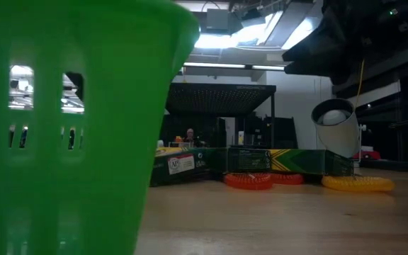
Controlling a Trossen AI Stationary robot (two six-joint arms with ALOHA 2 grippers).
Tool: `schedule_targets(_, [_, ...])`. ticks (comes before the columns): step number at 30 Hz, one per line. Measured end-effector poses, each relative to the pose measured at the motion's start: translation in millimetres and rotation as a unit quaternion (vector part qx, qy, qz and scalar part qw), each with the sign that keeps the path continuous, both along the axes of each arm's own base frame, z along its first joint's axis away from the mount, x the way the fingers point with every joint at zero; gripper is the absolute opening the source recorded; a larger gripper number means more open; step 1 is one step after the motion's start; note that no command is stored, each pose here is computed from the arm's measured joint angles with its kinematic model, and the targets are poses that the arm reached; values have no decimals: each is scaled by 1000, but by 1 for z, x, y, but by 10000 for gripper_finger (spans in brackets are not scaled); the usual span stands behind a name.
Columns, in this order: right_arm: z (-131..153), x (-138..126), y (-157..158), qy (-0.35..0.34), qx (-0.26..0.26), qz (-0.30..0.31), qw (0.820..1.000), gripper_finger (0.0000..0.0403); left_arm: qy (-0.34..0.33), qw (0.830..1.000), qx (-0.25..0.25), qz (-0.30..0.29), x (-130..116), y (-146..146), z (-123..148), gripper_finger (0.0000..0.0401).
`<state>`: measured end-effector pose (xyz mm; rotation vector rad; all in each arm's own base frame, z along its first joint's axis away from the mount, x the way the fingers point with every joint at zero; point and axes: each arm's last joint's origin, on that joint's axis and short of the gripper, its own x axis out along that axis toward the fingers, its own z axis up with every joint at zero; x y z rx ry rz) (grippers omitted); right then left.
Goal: Pick & Place Office Desk Supplies
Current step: Put the crayon box into the green bin
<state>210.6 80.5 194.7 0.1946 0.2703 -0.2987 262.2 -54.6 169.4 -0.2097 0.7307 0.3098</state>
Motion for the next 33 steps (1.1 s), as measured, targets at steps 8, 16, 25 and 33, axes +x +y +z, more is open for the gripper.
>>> schedule_targets(8, [0,0,1,-4,18,8,1000,196,-6,998,-58,0,4,9,1,123])
schedule_targets(16, [0,0,2,-2,24,20,1000,196,-12,997,-82,7,8,16,-1,144])
schedule_targets(25, [0,0,2,-3,24,20,1000,196,9,995,-99,24,19,23,-25,159])
schedule_targets(33, [0,1,2,-2,27,27,999,196,6,995,-99,31,22,27,-27,160])
